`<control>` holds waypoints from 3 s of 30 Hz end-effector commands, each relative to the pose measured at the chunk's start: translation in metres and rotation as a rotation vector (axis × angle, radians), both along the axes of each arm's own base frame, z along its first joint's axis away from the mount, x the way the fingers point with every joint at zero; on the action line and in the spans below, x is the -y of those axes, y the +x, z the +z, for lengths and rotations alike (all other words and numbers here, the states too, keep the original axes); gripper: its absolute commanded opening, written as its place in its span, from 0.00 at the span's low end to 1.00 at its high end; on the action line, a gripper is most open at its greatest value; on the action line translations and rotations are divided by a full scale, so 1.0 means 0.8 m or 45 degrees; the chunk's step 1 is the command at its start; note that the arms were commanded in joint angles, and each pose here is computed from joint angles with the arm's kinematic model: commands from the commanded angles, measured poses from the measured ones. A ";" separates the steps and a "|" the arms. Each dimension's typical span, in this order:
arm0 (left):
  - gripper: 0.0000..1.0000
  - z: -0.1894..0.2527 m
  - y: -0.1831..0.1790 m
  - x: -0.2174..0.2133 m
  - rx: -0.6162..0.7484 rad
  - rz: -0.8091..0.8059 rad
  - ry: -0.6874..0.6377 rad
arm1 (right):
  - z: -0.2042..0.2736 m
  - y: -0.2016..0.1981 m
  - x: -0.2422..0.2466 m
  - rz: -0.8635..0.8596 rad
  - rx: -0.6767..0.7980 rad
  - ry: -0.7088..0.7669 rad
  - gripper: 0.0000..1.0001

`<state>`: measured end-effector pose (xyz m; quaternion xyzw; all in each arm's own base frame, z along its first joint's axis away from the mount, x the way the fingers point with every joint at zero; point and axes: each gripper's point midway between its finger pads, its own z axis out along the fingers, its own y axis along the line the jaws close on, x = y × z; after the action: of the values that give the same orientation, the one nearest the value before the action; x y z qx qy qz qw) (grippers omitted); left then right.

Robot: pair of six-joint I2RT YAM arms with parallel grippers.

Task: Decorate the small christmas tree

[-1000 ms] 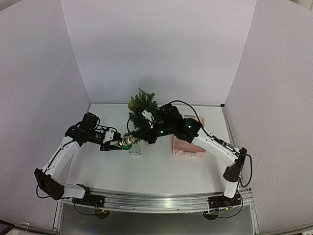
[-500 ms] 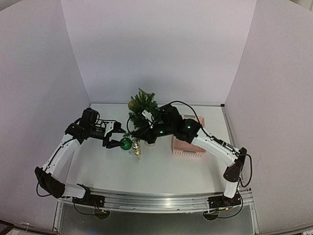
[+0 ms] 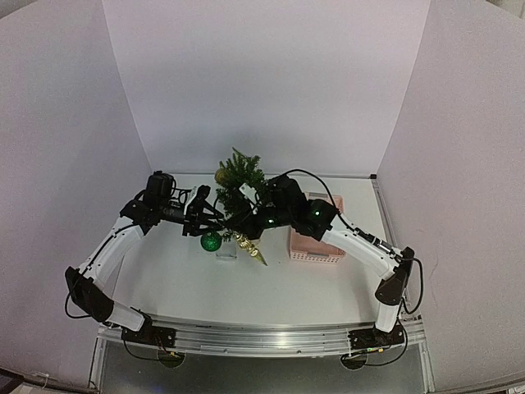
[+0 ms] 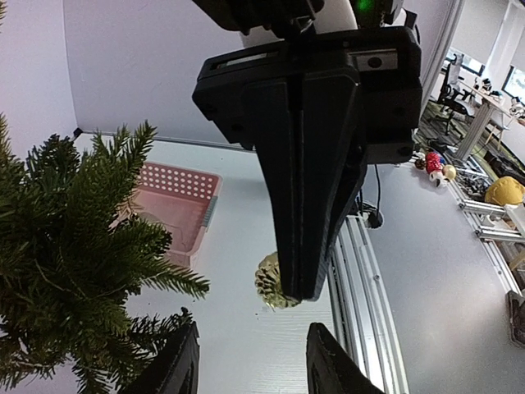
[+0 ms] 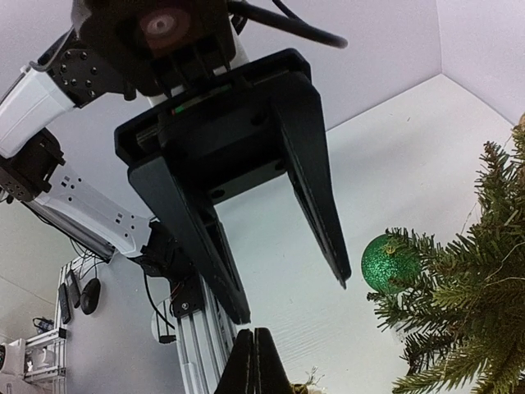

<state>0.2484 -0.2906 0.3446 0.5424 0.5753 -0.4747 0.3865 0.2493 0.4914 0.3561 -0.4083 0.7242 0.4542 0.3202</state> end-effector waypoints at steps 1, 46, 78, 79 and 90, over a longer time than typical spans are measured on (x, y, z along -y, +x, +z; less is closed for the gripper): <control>0.42 0.028 -0.007 0.018 0.031 -0.075 -0.081 | 0.032 0.004 0.006 -0.023 0.071 0.067 0.00; 0.19 0.014 -0.013 0.035 0.099 -0.125 -0.048 | 0.046 -0.001 0.022 0.029 0.103 0.116 0.00; 0.13 0.025 -0.014 0.033 0.097 -0.102 -0.044 | 0.050 -0.005 0.027 0.029 0.102 0.121 0.00; 0.10 0.027 -0.013 0.033 0.096 -0.100 -0.048 | 0.050 -0.005 0.027 0.029 0.100 0.121 0.00; 0.00 0.026 -0.016 0.032 0.057 -0.098 -0.039 | 0.046 -0.003 0.031 0.008 0.100 0.109 0.00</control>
<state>0.2437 -0.3173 0.3409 0.5604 0.5619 -0.4821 0.3712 0.2527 0.4760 0.3649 -0.4173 0.7083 0.4563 0.3406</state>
